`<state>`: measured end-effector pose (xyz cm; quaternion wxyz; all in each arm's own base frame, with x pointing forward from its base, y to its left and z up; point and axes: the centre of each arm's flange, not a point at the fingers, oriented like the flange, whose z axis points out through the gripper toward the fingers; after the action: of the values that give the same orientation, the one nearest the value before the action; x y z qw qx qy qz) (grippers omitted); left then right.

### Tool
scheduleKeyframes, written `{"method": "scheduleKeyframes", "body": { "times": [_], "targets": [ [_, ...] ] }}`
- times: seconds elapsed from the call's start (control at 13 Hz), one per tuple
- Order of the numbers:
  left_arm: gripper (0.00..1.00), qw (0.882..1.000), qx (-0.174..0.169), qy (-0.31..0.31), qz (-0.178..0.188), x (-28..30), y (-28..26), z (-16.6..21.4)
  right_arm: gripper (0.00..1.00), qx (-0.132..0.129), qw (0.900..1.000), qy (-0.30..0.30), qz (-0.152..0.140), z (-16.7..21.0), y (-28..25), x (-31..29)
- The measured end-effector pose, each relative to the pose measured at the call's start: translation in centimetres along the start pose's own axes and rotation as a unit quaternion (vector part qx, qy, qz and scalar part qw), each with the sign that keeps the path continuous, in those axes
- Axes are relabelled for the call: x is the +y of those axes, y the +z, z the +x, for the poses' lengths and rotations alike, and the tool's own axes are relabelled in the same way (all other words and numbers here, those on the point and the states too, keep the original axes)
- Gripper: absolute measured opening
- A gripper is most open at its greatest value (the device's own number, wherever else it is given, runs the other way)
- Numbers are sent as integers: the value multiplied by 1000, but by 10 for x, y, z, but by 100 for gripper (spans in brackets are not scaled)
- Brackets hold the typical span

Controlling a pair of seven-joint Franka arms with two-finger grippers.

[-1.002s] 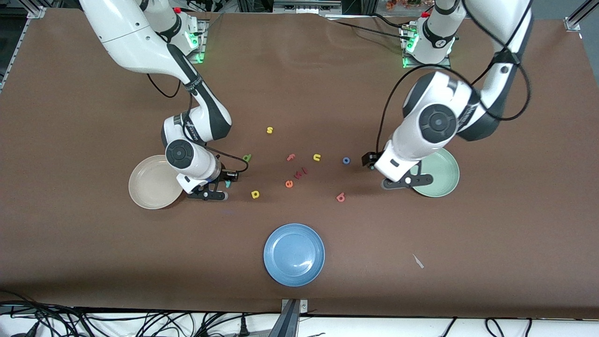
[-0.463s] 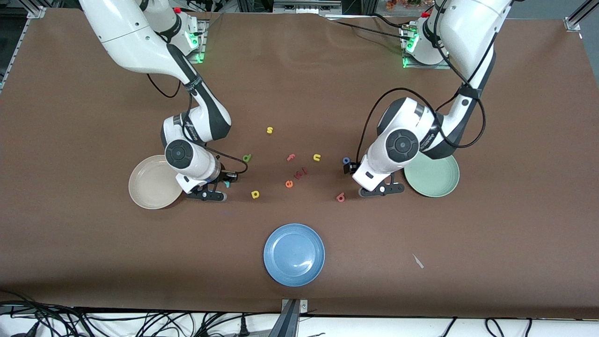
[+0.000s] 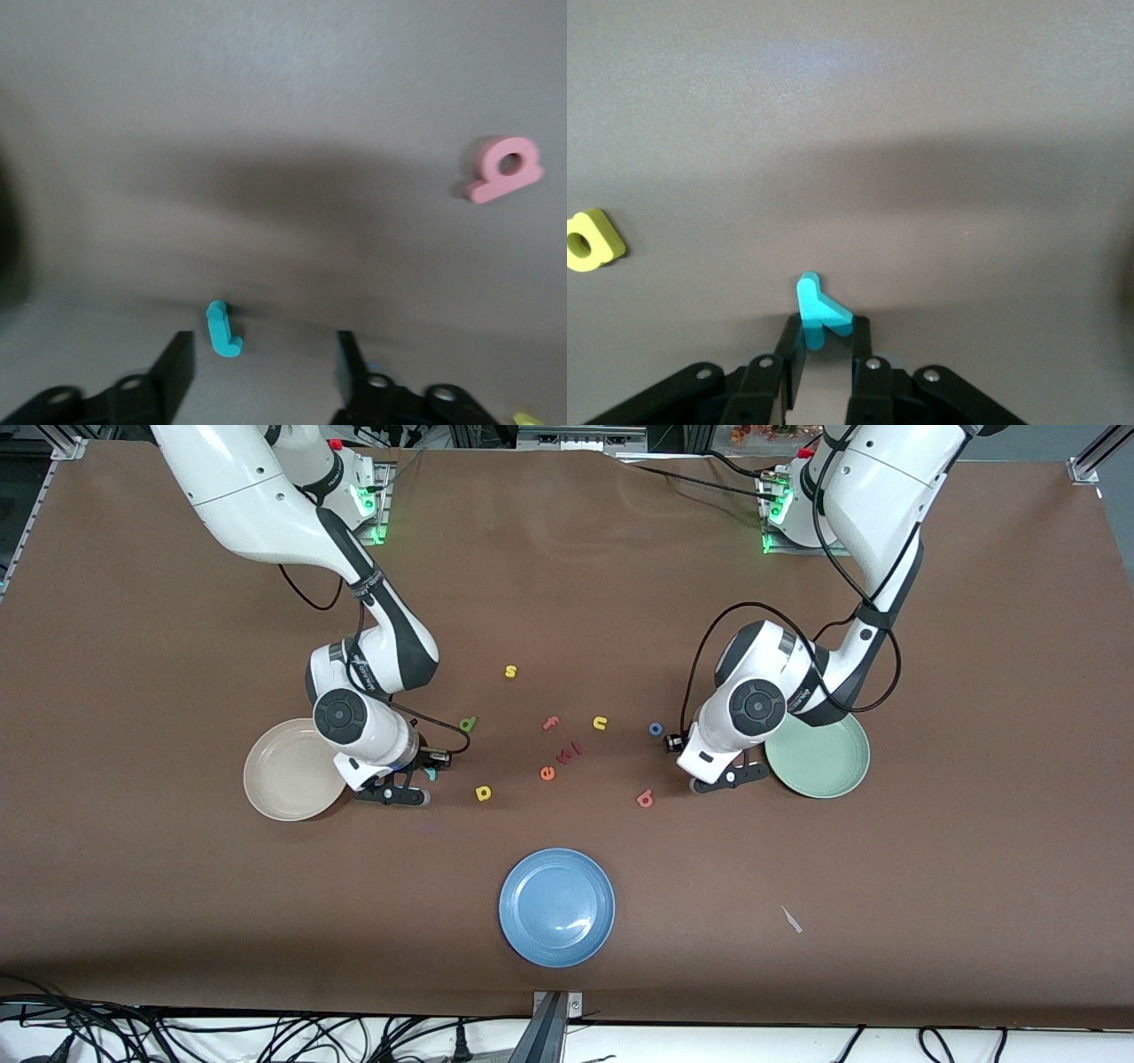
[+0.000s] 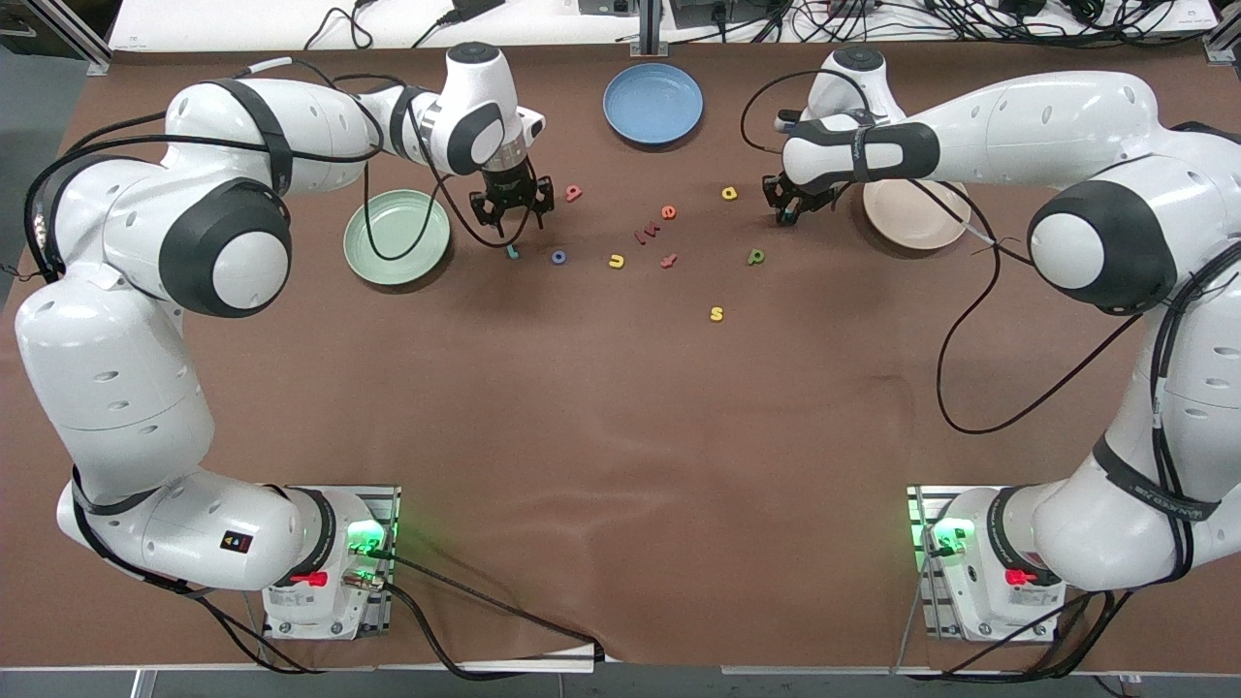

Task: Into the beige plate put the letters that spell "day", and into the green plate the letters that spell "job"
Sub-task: 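Grasp the cyan y with the right gripper while the left gripper grasps cyan l, then drop the y on the beige plate while the left gripper carries l to green plate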

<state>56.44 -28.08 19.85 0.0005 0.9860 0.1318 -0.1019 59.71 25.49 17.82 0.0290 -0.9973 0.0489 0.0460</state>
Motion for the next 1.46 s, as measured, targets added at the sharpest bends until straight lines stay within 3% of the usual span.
{"method": "scheduleKeyframes", "body": {
  "times": [0.08, 0.15, 0.54, 0.62, 0.85, 1.08, 1.31, 1.46],
  "targets": [
    [67, 1000, 9, 5, 11, -3, 5, -1, 26, 0, 1000, 0, 0, 0, 0, 0],
    [59, 1000, 15, 10, 22, -5, 8, -1, 26, 0, 1000, 0, 0, 0, 0, -1],
    [56, 999, 13, 10, 34, -12, 17, -4, 26, 2, 1000, -2, 2, 1, -1, -3],
    [47, 999, 13, 9, 35, -13, 19, -5, 26, 1, 1000, -2, 2, 2, -3, -4],
    [41, 999, 21, 6, 25, -15, 24, -5, 26, -21, 1000, -6, -12, 13, -26, -3],
    [36, 999, 23, 4, 22, -18, 29, -7, 26, -32, 998, -52, -32, 32, -55, 30],
    [7, 999, 24, 4, 21, -17, 28, -7, 26, -44, 992, -105, -50, 41, -83, 83],
    [8, 999, 24, 3, 20, -17, 28, -7, 26, -49, 989, -130, -57, 37, -93, 119]
  ]
}}
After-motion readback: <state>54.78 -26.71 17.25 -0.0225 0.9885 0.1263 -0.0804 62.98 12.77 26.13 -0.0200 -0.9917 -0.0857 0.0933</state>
